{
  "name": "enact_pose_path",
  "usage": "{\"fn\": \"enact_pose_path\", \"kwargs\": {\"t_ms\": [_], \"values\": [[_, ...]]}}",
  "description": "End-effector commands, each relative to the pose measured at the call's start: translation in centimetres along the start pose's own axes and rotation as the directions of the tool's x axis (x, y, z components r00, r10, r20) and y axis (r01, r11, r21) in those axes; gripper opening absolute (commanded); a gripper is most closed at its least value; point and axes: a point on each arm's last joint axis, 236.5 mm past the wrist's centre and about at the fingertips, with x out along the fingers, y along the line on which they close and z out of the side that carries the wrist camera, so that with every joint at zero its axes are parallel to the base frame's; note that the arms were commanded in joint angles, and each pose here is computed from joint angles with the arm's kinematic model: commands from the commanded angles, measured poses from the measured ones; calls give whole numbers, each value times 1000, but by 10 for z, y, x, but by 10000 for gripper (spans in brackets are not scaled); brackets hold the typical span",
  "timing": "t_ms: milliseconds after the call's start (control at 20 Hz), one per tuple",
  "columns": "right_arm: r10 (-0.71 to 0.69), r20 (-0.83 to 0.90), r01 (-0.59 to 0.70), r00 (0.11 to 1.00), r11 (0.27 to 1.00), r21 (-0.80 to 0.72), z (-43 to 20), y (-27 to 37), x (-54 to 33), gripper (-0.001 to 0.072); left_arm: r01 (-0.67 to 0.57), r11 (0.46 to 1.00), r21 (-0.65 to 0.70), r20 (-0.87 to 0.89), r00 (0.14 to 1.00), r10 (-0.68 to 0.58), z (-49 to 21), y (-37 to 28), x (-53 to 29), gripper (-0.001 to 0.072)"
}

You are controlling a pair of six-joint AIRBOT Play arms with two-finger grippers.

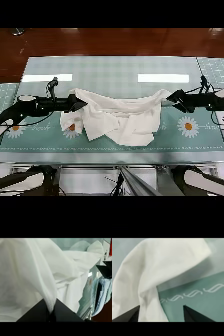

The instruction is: Fold the shirts.

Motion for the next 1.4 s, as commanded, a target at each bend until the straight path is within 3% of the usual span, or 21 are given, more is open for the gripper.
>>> {"fn": "enact_pose_path", "kwargs": {"t_ms": [0, 350, 400, 450, 500, 650, 800, 900, 950, 1050, 1100, 1200, 1350], "values": [[44, -49, -41, 998, 997, 65, 23, 5, 25, 620, 7, 1000, 2, -9, 1000, -7, -2, -2, 0, 28], [48, -75, -41, 996, 994, 97, 43, 3, 52, 584, 6, 1000, 0, -10, 1000, -6, -2, -1, 0, 28], [47, -75, -41, 996, 995, 85, 44, 6, 56, 407, 6, 1000, -1, -9, 1000, -6, -2, -1, 0, 28], [50, -79, -45, 996, 997, 64, 44, 12, 59, 180, 7, 1000, 0, -11, 1000, -7, -2, -1, 1, 28], [60, -97, -58, 994, 998, 17, 42, 22, 59, 23, 13, 1000, 3, -16, 1000, -13, -3, -3, 0, 28], [123, -119, -136, 985, 985, -109, 60, 72, 24, 22, 97, 984, 149, -10, 995, -97, 19, -40, -22, 27], [212, 72, -175, 975, 921, -348, 120, 160, -77, 22, 128, 945, 302, 167, 969, -184, 96, -129, -88, 26], [321, 246, -161, 915, 847, -506, 142, 230, -172, 22, 120, 852, 509, 288, 910, -300, 131, -225, -152, 26], [360, 322, -125, 876, 813, -569, 143, 256, -219, 22, 87, 778, 622, 324, 876, -357, 133, -276, -187, 26], [410, 455, -24, 790, 763, -646, 123, 291, -308, 22, -8, 625, 781, 364, 818, -445, 116, -359, -245, 26], [445, 494, 5, 747, 740, -673, 103, 303, -343, 22, -66, 573, 817, 392, 792, -468, 102, -389, -272, 26], [471, 563, 98, 680, 702, -706, 58, 312, -402, 22, -234, 545, 805, 512, 739, -439, 84, -419, -317, 26], [491, 638, 243, 593, 647, -723, -15, 310, -470, 22, -568, 561, 603, 780, 567, -264, 59, -417, -388, 26]]}}
